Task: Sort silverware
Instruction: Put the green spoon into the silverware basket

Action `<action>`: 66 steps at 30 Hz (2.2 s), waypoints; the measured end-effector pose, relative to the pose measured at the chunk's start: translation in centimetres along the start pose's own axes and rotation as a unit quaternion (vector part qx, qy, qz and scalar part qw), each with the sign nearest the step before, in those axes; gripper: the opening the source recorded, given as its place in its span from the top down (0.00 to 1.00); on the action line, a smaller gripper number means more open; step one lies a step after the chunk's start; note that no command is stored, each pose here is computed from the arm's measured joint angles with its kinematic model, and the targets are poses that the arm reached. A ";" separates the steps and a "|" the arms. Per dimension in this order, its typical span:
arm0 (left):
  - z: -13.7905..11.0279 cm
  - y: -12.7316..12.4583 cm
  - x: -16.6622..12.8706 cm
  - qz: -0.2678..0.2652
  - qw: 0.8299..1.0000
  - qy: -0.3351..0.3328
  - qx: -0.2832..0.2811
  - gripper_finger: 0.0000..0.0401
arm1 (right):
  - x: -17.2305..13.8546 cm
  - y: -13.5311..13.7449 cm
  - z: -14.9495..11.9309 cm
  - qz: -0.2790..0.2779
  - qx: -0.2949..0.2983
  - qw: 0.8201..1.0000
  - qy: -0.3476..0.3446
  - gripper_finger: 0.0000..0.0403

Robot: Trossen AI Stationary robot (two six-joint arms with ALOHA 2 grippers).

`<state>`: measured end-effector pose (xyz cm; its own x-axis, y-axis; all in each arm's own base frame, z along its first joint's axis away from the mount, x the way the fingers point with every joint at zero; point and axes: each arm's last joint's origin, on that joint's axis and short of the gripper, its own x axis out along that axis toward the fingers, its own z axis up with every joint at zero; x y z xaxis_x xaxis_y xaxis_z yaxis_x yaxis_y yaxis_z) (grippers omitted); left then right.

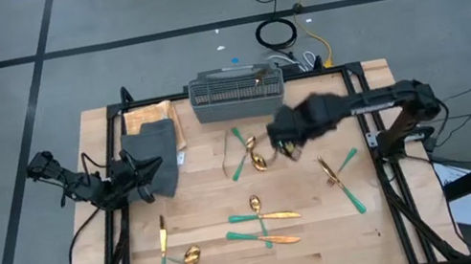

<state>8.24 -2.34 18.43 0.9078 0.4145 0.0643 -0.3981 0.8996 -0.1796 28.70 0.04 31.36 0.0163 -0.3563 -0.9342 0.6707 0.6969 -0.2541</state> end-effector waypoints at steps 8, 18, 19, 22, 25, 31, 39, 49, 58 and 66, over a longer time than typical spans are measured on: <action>-0.3 -0.1 0.0 -0.008 1.000 0.010 0.004 0.89 | 6.3 2.7 -8.1 -0.024 0.017 0.986 0.164 0.63; -0.2 -0.1 0.0 -0.016 1.000 0.009 -0.019 0.89 | 6.3 8.5 -4.7 0.271 0.018 0.961 -0.054 0.63; -0.2 -0.1 0.0 -0.016 1.000 0.010 -0.023 0.89 | 6.0 8.9 -4.1 0.300 0.009 0.950 -0.085 0.63; -0.2 -0.2 0.0 -0.023 0.999 0.010 -0.024 0.89 | 6.0 9.8 -3.4 0.319 -0.049 0.937 -0.132 0.63; -0.3 -0.2 0.0 -0.025 0.999 0.011 -0.023 0.89 | 8.3 10.2 -3.3 0.278 -0.100 0.948 -0.114 0.63; -0.3 -0.2 0.0 -0.025 0.999 0.012 -0.023 0.89 | 12.3 12.2 -1.3 0.309 -0.144 0.932 -0.122 0.59; -0.3 -0.2 0.0 -0.024 0.999 0.012 -0.021 0.89 | 14.1 12.4 -0.3 0.327 -0.163 0.924 -0.115 0.54; -0.5 -0.1 0.0 -0.020 1.000 0.021 -0.008 0.89 | 15.6 13.3 0.4 0.376 -0.180 0.901 -0.120 0.54; -0.6 -0.1 0.0 -0.019 1.000 0.024 -0.003 0.89 | 17.4 13.5 0.5 0.371 -0.193 0.903 -0.101 0.75; -0.7 -0.1 0.0 -0.018 1.000 0.025 -0.002 0.89 | 17.3 13.3 0.8 0.374 -0.208 0.897 -0.116 0.99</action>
<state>8.36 -2.50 17.79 0.9270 0.3743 0.0222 -0.3644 0.9133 -0.1818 38.50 2.59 12.03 0.5316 0.2209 -0.8177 0.0749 0.9494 0.3051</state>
